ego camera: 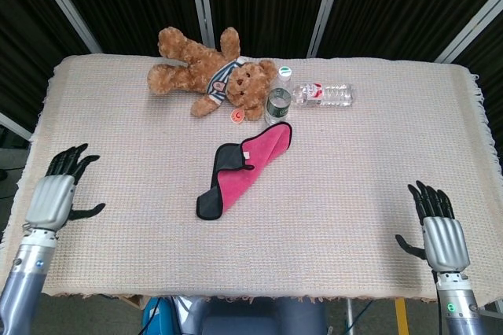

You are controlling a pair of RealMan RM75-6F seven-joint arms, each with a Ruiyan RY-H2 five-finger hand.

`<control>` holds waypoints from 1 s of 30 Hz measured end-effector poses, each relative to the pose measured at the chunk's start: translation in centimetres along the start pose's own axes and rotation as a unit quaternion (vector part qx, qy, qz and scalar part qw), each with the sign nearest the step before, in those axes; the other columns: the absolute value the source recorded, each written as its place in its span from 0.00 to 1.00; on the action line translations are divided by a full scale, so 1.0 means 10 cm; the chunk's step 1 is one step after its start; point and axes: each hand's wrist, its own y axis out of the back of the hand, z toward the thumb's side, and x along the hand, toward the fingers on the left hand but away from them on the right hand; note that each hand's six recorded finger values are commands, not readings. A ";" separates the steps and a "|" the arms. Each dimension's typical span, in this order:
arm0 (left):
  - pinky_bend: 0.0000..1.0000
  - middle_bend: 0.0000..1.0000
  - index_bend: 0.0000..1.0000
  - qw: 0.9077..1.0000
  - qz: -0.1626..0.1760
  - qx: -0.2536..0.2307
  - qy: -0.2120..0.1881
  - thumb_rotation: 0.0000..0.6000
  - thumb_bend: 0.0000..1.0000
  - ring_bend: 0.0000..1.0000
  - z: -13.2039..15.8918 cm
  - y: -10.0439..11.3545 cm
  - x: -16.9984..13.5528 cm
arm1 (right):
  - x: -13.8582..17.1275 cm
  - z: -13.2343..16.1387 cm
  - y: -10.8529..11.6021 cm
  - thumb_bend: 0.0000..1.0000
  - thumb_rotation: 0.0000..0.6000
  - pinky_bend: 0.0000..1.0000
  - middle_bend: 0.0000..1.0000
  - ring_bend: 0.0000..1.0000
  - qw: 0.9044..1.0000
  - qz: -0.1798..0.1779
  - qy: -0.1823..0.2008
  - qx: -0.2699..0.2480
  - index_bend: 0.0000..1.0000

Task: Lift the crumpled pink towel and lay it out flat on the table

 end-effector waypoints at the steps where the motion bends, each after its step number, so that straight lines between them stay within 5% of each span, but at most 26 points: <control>1: 0.00 0.07 0.24 1.000 -0.002 0.006 -0.008 1.00 0.22 0.00 0.10 -0.05 0.10 | -0.01 -0.01 0.00 0.21 1.00 0.00 0.00 0.00 1.000 0.000 -0.002 0.000 0.00; 6: 0.00 0.10 0.31 0.999 -0.013 0.029 -0.036 1.00 0.31 0.00 0.52 -0.30 0.47 | -0.04 -0.04 -0.01 0.21 1.00 0.00 0.00 0.00 1.000 0.001 -0.007 -0.001 0.00; 16: 0.00 0.13 0.37 0.996 -0.018 0.028 -0.088 1.00 0.32 0.00 1.40 -0.70 0.98 | -0.10 -0.10 -0.06 0.21 1.00 0.00 0.00 0.00 1.000 0.010 -0.017 -0.011 0.00; 30: 0.00 0.15 0.44 0.991 0.004 0.033 -0.127 1.00 0.23 0.00 2.34 -1.14 1.22 | -0.13 -0.17 -0.01 0.21 1.00 0.00 0.00 0.00 0.999 0.007 -0.027 -0.034 0.00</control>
